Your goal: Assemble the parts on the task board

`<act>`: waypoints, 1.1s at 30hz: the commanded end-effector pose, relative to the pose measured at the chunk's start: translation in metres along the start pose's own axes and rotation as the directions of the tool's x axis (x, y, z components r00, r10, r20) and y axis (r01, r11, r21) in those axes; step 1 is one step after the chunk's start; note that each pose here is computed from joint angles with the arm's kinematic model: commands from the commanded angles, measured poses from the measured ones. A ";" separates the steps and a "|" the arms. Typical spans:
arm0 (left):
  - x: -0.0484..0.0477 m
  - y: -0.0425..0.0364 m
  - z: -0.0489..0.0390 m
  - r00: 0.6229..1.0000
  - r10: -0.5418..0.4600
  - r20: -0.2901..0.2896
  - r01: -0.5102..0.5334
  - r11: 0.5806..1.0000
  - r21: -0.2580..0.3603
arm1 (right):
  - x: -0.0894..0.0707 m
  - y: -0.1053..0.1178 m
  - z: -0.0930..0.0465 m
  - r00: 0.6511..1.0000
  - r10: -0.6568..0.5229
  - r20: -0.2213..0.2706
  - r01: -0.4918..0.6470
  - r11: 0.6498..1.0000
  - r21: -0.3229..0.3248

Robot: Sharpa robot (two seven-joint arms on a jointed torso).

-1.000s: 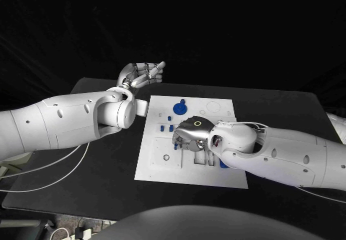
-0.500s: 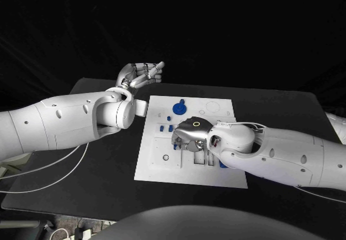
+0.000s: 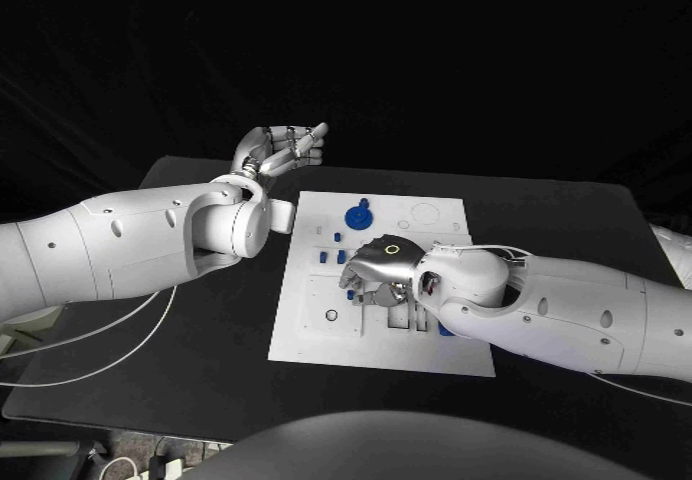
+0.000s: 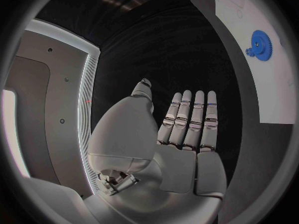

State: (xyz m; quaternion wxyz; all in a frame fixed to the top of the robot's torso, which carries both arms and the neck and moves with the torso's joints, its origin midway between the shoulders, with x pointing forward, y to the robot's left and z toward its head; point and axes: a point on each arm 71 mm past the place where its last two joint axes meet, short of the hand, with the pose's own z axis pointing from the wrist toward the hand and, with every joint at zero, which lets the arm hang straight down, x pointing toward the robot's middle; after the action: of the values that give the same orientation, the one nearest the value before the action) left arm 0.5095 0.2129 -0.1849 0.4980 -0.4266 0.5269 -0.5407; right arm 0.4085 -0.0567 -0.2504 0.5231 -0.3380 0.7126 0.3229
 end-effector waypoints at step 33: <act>0.0052 -0.0016 0.0020 1.000 -0.008 -0.023 0.008 1.000 0.017 | -0.049 -0.085 -0.089 0.974 0.145 0.176 -0.190 0.942 0.276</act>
State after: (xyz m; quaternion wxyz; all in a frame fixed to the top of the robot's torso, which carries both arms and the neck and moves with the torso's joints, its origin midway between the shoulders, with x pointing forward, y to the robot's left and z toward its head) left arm 0.5109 0.2099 -0.1852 0.4968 -0.4252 0.5276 -0.5423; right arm 0.4416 -0.1674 -0.1858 0.6130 -0.1738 0.7114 0.2967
